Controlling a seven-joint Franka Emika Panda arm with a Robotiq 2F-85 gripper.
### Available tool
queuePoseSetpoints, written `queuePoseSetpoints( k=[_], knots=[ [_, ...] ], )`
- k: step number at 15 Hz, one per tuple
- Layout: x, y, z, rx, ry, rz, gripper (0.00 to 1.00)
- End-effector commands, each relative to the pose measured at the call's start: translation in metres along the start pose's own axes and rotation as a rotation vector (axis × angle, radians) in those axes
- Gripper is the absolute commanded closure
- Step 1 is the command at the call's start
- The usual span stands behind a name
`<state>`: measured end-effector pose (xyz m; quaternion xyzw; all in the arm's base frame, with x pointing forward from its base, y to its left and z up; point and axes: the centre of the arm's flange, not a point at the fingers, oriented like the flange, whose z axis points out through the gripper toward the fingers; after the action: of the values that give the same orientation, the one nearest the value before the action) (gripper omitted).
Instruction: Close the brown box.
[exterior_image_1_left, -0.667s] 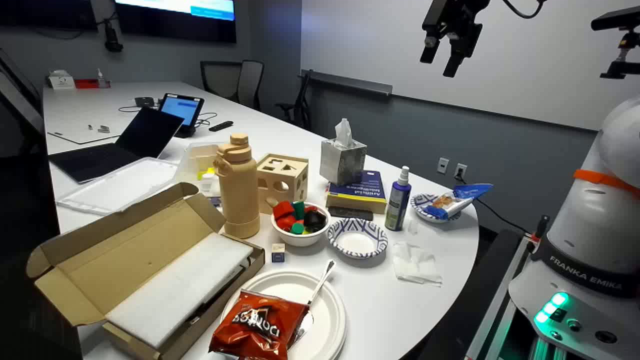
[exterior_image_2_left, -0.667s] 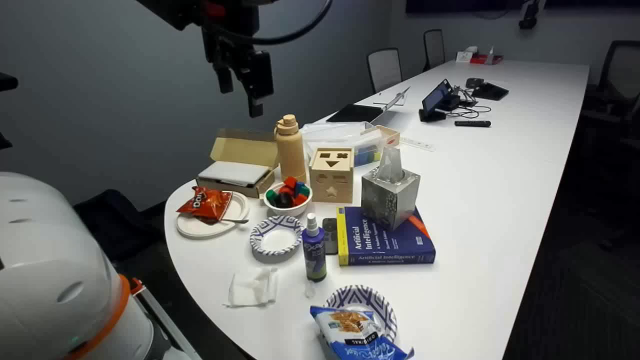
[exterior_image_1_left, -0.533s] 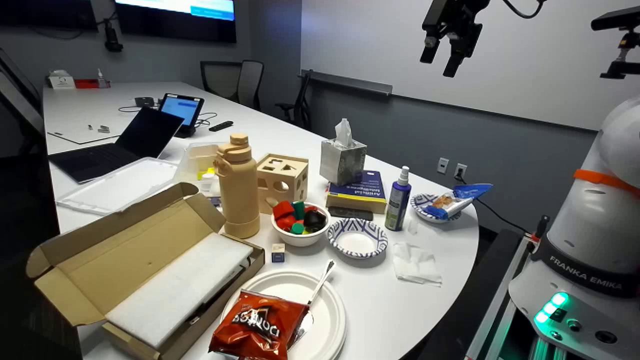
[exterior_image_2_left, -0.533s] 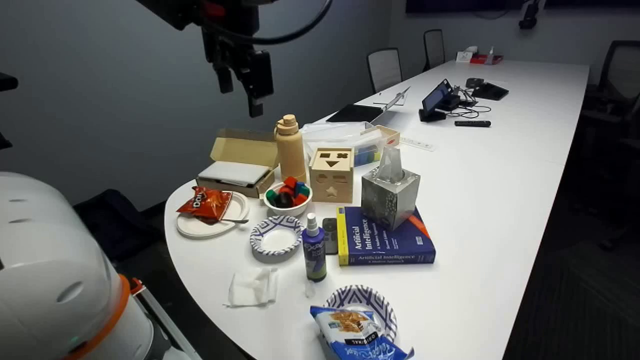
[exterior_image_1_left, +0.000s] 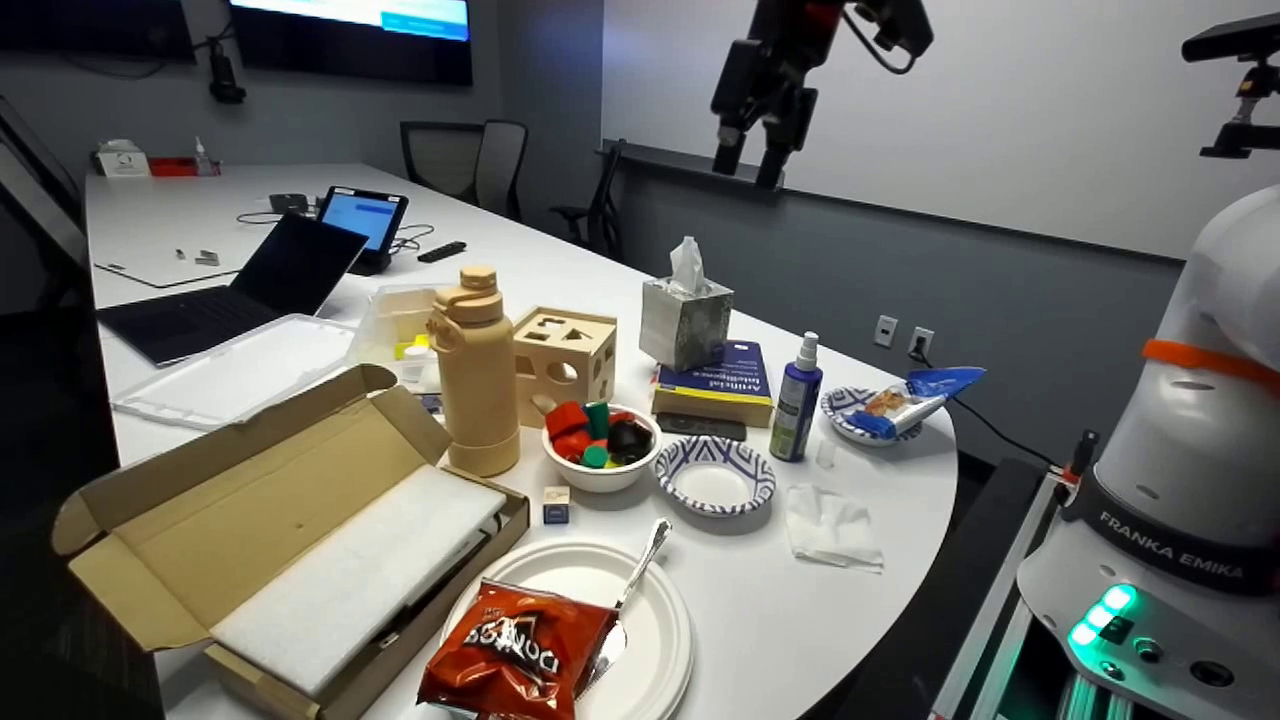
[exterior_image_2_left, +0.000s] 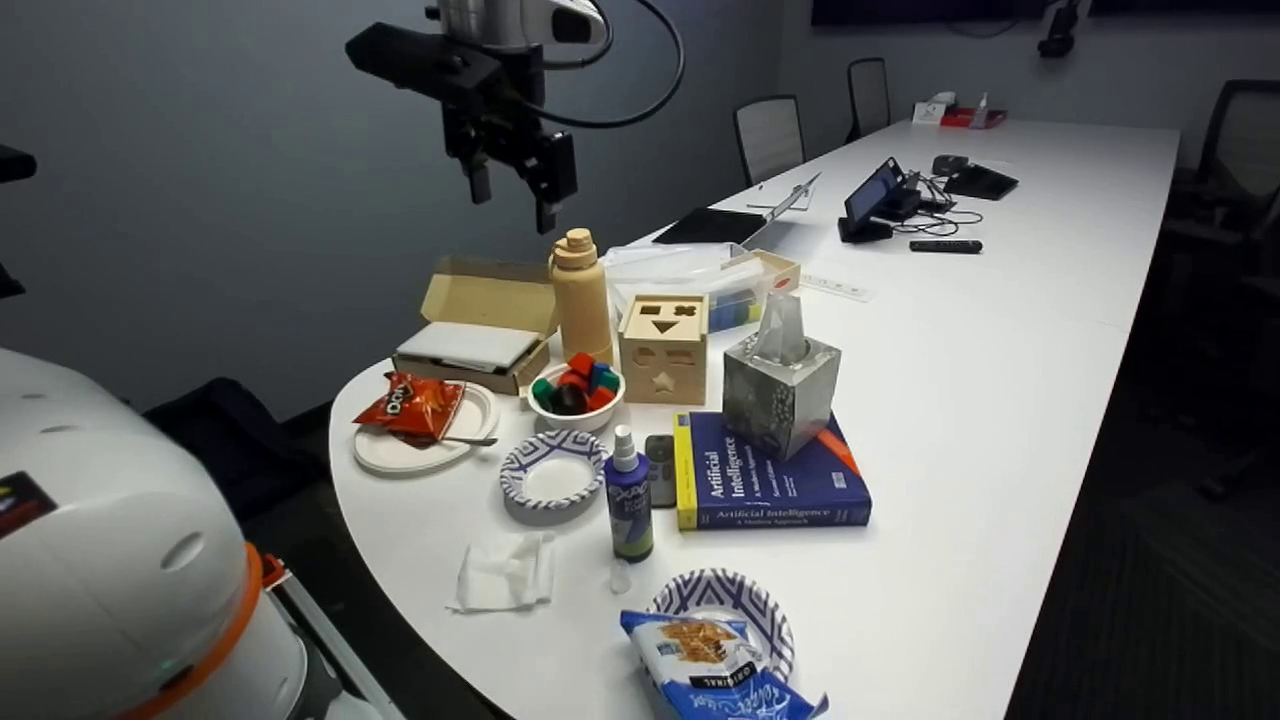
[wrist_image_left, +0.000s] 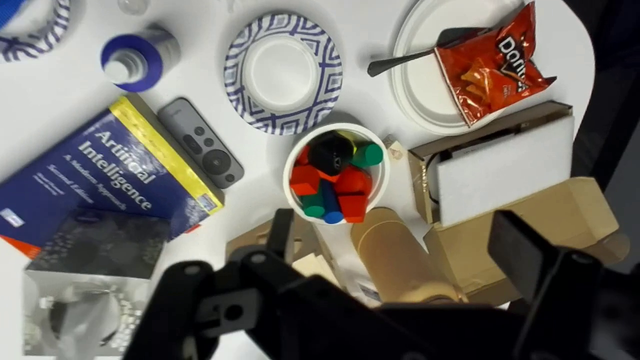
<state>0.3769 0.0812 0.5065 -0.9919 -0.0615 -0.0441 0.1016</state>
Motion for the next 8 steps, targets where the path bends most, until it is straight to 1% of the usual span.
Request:
queuePoseSetpoints(
  k=[1, 3, 5, 8],
  knots=[
    [0.07, -0.061, 0.031, -0.002, -0.078, -0.162, 0.0],
    [0.091, -0.103, 0.055, -0.003, -0.114, -0.248, 0.0],
    [0.11, -0.146, 0.076, 0.011, -0.131, -0.326, 0.0],
    [0.141, -0.206, 0.105, 0.046, -0.097, -0.414, 0.0]
  ],
)
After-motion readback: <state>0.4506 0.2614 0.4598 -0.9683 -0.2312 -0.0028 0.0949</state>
